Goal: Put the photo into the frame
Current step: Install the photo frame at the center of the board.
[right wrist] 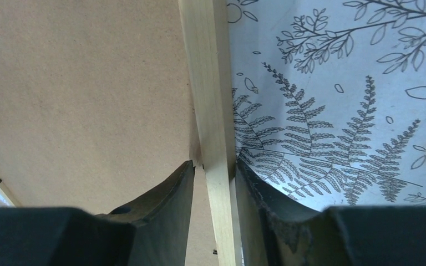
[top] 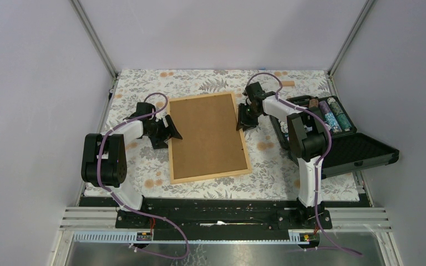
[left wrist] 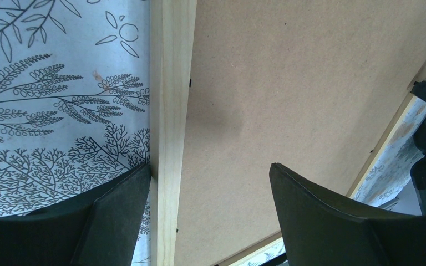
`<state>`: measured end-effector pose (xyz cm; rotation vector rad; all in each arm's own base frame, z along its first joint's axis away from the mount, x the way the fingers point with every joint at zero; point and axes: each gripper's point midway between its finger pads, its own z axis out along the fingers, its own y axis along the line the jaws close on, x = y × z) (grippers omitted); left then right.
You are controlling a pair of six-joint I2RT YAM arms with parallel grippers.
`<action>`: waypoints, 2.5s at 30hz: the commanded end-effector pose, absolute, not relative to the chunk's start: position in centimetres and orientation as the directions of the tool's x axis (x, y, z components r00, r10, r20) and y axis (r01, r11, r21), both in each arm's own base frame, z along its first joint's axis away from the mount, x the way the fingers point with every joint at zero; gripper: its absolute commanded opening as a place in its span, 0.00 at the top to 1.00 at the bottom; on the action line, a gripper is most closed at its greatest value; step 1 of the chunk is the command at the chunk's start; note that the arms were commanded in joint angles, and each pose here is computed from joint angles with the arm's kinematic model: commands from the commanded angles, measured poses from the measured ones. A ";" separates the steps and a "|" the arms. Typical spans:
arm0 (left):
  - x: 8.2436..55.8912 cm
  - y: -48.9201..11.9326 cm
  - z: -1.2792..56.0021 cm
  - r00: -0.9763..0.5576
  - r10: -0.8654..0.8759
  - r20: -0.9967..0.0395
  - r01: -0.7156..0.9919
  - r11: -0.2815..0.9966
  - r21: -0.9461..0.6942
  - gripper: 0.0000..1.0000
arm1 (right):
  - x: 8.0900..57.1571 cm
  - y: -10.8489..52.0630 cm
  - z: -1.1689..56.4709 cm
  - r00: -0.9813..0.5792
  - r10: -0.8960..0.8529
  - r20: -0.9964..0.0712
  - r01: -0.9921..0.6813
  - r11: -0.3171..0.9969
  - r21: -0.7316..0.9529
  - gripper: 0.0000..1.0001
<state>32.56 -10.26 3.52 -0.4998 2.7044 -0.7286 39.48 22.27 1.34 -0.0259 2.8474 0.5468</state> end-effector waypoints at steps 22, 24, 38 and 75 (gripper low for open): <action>31.3 -10.5 2.1 -0.912 -0.389 -0.134 -0.271 0.813 -0.516 0.16 | 39.3 21.4 2.6 -0.978 0.067 -0.199 -0.032 0.890 0.455 0.64; 31.3 -10.5 2.1 -0.911 -0.389 -0.133 -0.271 0.811 -0.518 0.16 | 39.1 21.4 2.0 -0.980 0.061 -0.190 -0.032 0.894 0.448 0.64; 31.3 -10.5 2.1 -0.911 -0.389 -0.136 -0.270 0.813 -0.516 0.16 | 38.8 20.8 -0.9 -0.985 0.040 -0.166 -0.021 0.938 0.346 0.64; 31.3 -10.5 2.2 -0.911 -0.388 -0.137 -0.269 0.814 -0.515 0.16 | 41.5 22.0 6.0 -0.963 0.021 -0.269 -0.087 0.921 0.380 0.58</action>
